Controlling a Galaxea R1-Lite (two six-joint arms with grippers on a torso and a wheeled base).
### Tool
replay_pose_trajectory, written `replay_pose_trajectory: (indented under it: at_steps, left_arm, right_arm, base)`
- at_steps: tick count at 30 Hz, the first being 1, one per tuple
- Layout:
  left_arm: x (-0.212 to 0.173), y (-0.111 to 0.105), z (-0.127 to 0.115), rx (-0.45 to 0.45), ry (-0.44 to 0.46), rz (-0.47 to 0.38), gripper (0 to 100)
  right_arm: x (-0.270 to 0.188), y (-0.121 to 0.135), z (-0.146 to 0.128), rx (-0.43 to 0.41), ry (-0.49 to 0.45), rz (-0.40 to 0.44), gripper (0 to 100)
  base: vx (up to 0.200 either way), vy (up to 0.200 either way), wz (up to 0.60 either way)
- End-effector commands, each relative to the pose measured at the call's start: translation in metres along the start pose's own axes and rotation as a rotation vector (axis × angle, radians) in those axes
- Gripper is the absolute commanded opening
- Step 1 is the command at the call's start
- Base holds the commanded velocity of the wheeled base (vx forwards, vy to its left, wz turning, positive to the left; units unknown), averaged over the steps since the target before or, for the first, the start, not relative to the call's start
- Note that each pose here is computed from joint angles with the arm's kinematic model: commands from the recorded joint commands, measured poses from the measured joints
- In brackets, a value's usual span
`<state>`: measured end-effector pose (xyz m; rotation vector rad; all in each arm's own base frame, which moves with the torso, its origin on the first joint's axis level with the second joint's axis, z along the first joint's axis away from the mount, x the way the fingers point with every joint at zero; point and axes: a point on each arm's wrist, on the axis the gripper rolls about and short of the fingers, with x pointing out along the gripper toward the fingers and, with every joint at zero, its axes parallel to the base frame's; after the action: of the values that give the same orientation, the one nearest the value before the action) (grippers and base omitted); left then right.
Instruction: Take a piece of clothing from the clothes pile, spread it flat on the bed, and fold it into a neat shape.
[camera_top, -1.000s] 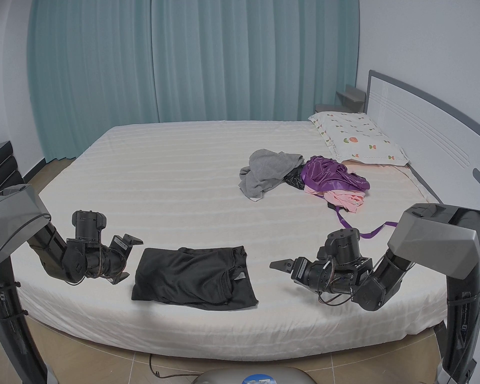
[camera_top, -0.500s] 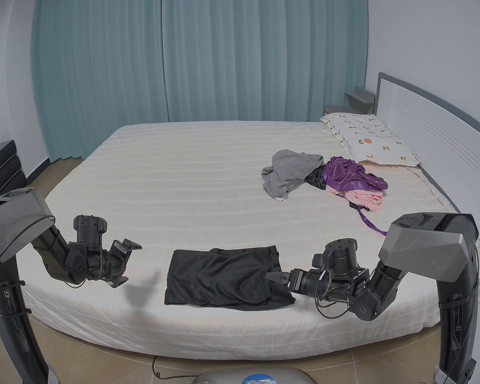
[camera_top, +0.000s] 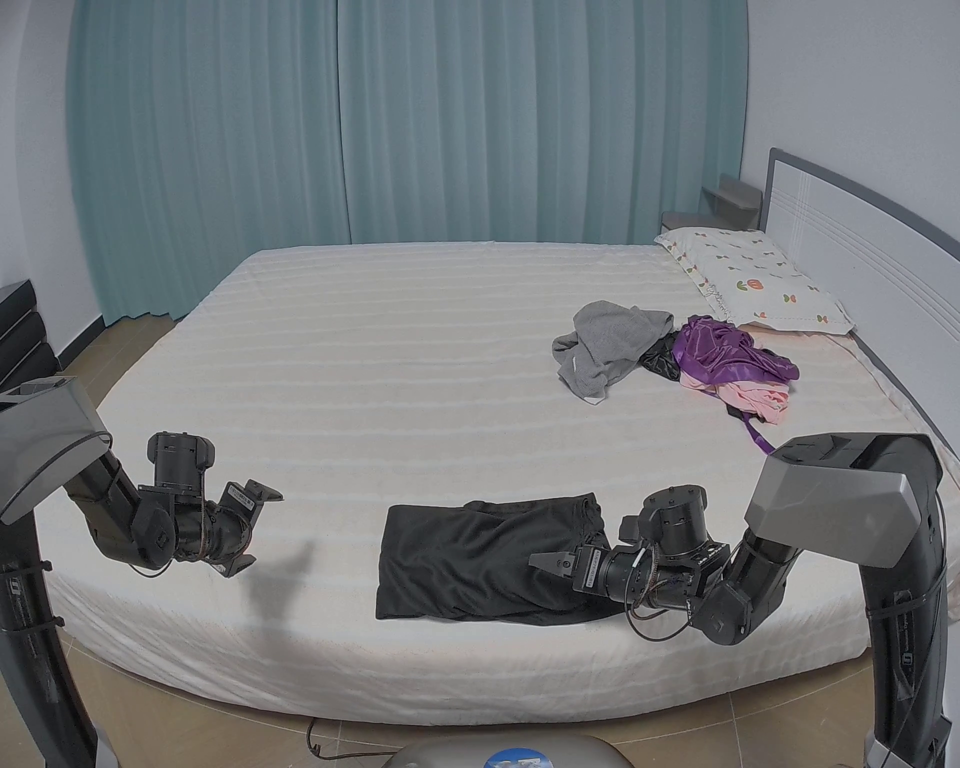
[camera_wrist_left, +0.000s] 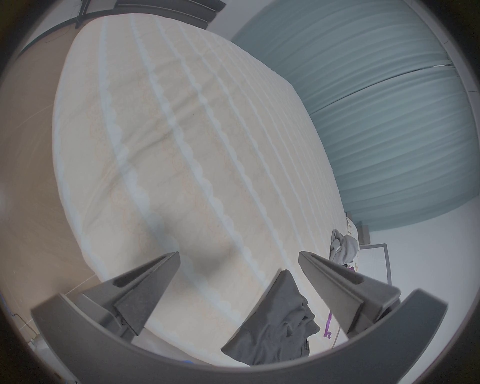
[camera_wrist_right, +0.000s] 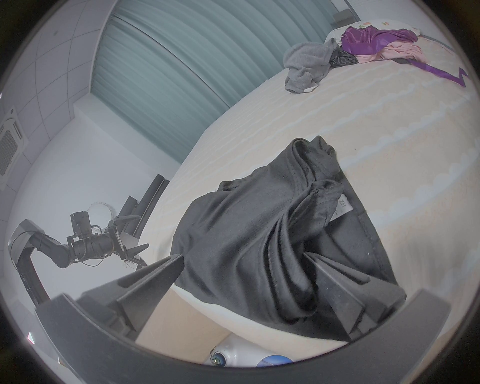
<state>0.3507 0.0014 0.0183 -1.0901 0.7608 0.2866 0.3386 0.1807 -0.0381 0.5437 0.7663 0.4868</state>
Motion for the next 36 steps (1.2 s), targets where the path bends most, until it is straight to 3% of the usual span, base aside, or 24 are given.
replay_pose_trajectory:
  at_steps: [1,34,35,36]
  left_arm:
    - [0.001,0.0008,-0.0004,-0.001,0.002,0.003,100]
    - [0.001,0.0013,-0.0012,0.003,0.002,0.006,100]
    - [0.001,0.0013,-0.0012,0.003,0.002,0.006,100]
    - [0.001,0.0013,-0.0012,0.003,0.002,0.006,100]
  right_arm:
    - [-0.0004,-0.0026,-0.0031,0.003,0.009,-0.008,100]
    - [-0.001,-0.0065,-0.0062,0.007,0.009,-0.022,100]
    - [-0.0037,-0.0064,-0.0071,0.007,0.013,-0.027,0]
    - [-0.0069,-0.0059,-0.0087,0.008,0.021,-0.032,0]
  base:
    - [0.0,0.0,0.0]
    - [0.0,0.0,0.0]
    - [0.0,0.0,0.0]
    - [0.0,0.0,0.0]
